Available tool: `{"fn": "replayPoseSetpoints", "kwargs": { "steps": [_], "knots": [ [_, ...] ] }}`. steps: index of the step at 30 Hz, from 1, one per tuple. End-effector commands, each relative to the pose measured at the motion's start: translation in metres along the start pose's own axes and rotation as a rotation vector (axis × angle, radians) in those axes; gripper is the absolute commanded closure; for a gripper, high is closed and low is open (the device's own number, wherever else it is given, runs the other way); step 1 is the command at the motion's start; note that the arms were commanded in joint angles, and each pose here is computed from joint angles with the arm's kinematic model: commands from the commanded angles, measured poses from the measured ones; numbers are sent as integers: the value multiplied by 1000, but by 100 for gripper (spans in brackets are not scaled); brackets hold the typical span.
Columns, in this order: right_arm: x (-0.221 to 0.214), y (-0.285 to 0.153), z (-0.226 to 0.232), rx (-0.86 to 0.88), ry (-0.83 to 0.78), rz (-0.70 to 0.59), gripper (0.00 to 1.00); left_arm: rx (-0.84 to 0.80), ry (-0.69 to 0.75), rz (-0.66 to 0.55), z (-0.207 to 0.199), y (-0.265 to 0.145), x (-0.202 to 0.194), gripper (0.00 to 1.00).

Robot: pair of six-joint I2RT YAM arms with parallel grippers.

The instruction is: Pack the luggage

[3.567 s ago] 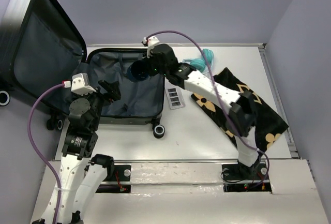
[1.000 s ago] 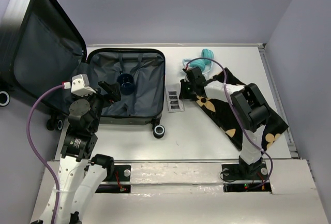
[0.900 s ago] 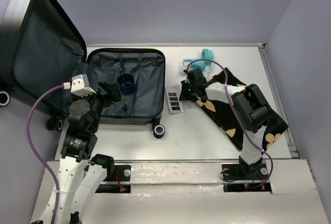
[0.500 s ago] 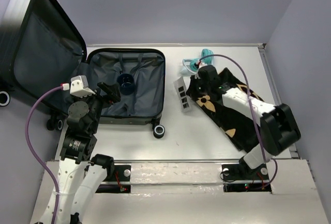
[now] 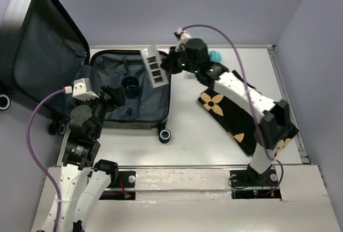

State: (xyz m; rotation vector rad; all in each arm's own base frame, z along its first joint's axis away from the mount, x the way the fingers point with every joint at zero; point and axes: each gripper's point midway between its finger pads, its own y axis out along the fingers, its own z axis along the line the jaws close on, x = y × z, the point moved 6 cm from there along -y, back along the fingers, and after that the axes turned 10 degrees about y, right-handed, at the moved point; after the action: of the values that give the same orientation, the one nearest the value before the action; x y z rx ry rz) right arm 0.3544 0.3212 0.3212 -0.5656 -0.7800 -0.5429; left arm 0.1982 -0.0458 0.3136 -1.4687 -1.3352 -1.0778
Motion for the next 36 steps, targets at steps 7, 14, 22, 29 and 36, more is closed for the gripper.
{"fn": "replayPoseSetpoints", "kwargs": {
  "steps": [7,14,22,29,36],
  "knots": [
    [-31,90,56,163,48,131,19,10,-2,-76,2,-2,15,1],
    [6,35,-75,-180,120,6,20,-12,-5,-82,-2,-4,17,1],
    [30,-28,-259,-740,191,-126,22,-16,-2,-67,-3,-2,14,1],
    [32,-32,-316,-822,223,-90,36,-11,4,-50,-2,3,11,1],
    [24,-11,-342,-836,233,-33,40,-15,9,-41,-3,5,11,1]
  ]
}}
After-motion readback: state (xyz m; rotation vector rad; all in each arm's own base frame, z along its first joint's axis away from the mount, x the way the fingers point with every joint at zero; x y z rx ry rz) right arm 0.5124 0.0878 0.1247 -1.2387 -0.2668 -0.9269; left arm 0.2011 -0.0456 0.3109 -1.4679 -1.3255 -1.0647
